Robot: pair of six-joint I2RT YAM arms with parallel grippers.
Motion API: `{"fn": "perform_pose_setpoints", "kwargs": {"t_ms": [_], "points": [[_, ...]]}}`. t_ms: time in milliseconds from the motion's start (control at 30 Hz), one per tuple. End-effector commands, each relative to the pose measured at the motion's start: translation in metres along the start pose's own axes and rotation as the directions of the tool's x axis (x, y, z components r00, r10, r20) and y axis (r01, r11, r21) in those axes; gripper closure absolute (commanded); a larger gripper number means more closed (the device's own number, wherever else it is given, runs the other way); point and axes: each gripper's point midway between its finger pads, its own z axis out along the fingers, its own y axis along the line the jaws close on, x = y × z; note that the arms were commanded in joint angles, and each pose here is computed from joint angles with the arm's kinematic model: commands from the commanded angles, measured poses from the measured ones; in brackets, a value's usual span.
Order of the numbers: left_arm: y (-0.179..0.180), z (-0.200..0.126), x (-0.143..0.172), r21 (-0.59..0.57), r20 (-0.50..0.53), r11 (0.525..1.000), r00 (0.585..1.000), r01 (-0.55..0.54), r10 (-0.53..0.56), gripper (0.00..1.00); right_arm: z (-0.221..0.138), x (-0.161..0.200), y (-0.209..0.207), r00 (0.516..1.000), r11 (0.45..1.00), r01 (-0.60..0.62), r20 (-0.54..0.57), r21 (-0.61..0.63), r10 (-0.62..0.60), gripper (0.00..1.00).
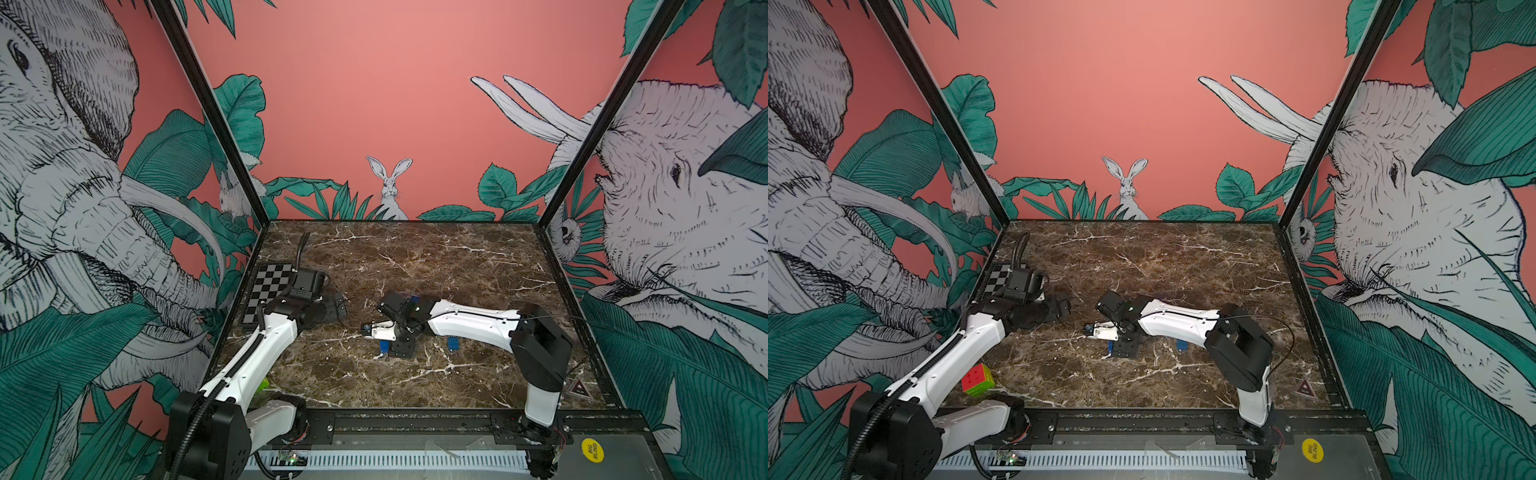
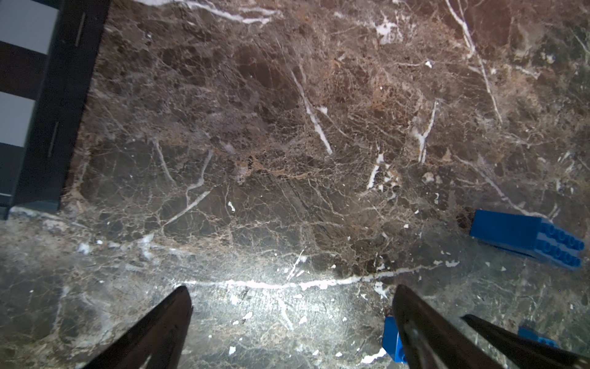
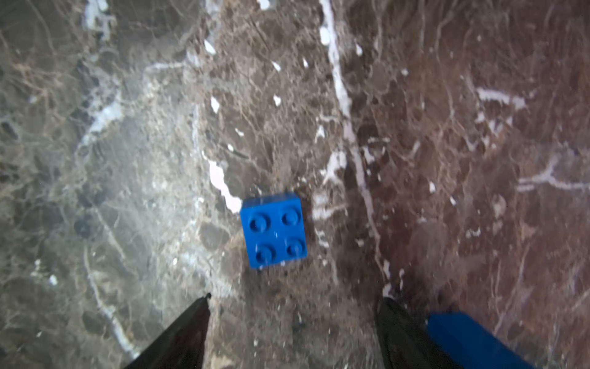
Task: Assemble the letter h with lego
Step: Pick up the lego brick from the center of the board.
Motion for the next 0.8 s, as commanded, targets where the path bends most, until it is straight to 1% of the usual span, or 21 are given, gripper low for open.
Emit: {"fn": "perform_pose_setpoints", "kwargs": {"t_ms": [0, 100, 200, 267, 400, 533, 600, 700, 767], "points": [[0.009, -0.004, 0.004, -0.039, 0.001, 0.999, 1.0, 0.007, -0.007, 0.01, -0.002, -0.015, -0.003, 0.997, 0.997, 0.075, 0.021, 0.004, -0.075, 0.21], [0.01, -0.005, 0.004, -0.042, 0.005, 0.999, 1.0, 0.003, -0.003, 0.01, 0.001, -0.021, 0.003, 0.995, 0.995, 0.092, 0.043, -0.029, -0.091, 0.22], [0.012, -0.005, 0.006, -0.049, 0.004, 0.999, 1.0, 0.001, -0.001, 0.01, 0.007, -0.02, 0.009, 0.994, 0.993, 0.103, 0.037, -0.061, -0.101, 0.29], [0.013, -0.006, 0.006, -0.051, 0.005, 0.999, 1.0, 0.001, 0.0, 0.01, 0.011, -0.017, 0.013, 0.994, 0.991, 0.108, 0.027, -0.082, -0.106, 0.3], [0.014, -0.006, 0.007, -0.058, 0.006, 0.998, 1.0, -0.003, 0.003, 0.01, 0.015, -0.016, 0.019, 0.993, 0.986, 0.116, 0.02, -0.121, -0.114, 0.38], [0.014, -0.006, 0.006, -0.057, 0.008, 0.998, 1.0, -0.001, 0.002, 0.01, 0.02, -0.013, 0.02, 0.992, 0.983, 0.128, -0.001, -0.13, -0.129, 0.36], [0.013, -0.005, 0.006, -0.054, 0.005, 0.999, 1.0, -0.001, 0.002, 0.01, 0.024, -0.01, 0.019, 0.99, 0.981, 0.133, -0.02, -0.138, -0.137, 0.38], [0.013, -0.005, 0.006, -0.056, 0.002, 0.998, 1.0, -0.003, 0.003, 0.01, 0.029, -0.007, 0.017, 0.988, 0.981, 0.137, -0.047, -0.137, -0.144, 0.42], [0.014, -0.005, 0.007, -0.059, 0.002, 0.998, 1.0, -0.006, 0.006, 0.01, 0.031, -0.007, 0.017, 0.988, 0.982, 0.137, -0.048, -0.134, -0.144, 0.43]]}}
